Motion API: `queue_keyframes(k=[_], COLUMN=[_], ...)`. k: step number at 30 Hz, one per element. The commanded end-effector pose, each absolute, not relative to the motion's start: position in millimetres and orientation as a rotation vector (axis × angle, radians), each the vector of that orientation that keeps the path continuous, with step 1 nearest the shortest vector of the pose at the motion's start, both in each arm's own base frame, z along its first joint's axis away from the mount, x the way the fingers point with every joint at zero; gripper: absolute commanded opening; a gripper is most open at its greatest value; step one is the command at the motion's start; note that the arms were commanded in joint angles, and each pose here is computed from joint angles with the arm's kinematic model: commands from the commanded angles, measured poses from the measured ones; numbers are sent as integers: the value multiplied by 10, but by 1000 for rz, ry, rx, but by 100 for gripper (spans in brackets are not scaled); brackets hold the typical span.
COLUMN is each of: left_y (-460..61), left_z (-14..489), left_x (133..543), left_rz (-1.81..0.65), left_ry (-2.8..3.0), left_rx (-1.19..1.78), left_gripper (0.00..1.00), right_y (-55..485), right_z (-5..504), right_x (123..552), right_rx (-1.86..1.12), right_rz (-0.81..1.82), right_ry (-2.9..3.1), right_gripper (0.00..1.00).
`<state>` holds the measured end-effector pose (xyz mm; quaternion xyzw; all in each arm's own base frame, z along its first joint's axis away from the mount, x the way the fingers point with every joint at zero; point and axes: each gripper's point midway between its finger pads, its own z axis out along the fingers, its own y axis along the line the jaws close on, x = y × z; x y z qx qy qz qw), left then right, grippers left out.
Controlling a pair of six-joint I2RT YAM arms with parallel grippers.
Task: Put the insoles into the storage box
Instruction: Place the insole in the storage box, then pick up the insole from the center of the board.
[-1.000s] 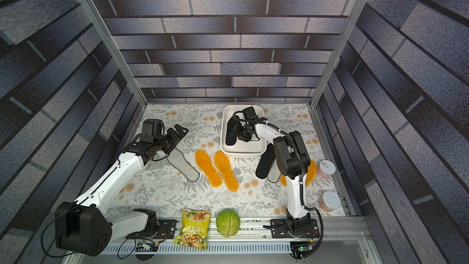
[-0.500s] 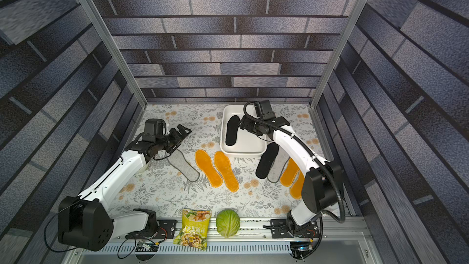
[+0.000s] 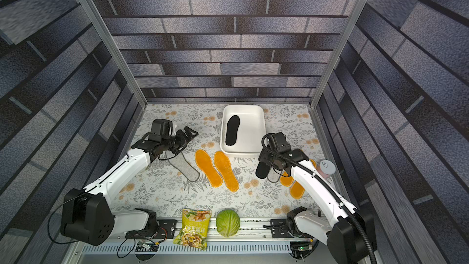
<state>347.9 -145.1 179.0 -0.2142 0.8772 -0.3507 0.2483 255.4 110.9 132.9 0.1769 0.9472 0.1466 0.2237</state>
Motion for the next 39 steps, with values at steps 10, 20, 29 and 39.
queue_keyframes(k=[10, 20, 29, 39], left_y=[-1575, -1555, -1571, -1557], left_z=[1758, 1731, 1722, 1712], left_x=[3460, 3432, 3438, 3440], left_rz=[-990, -978, -983, -974], left_ry=[2413, 2422, 2429, 2432], left_rx=[-569, -575, -574, -581], left_gripper=[100, 100, 100, 100], right_y=[938, 1047, 1041, 947], right_z=[664, 481, 446, 440], right_x=[2208, 2348, 2496, 2635], right_rx=[671, 654, 588, 591], right_rz=[341, 391, 443, 460], right_ry=[2705, 2701, 2713, 2688], right_gripper=[59, 47, 40, 41])
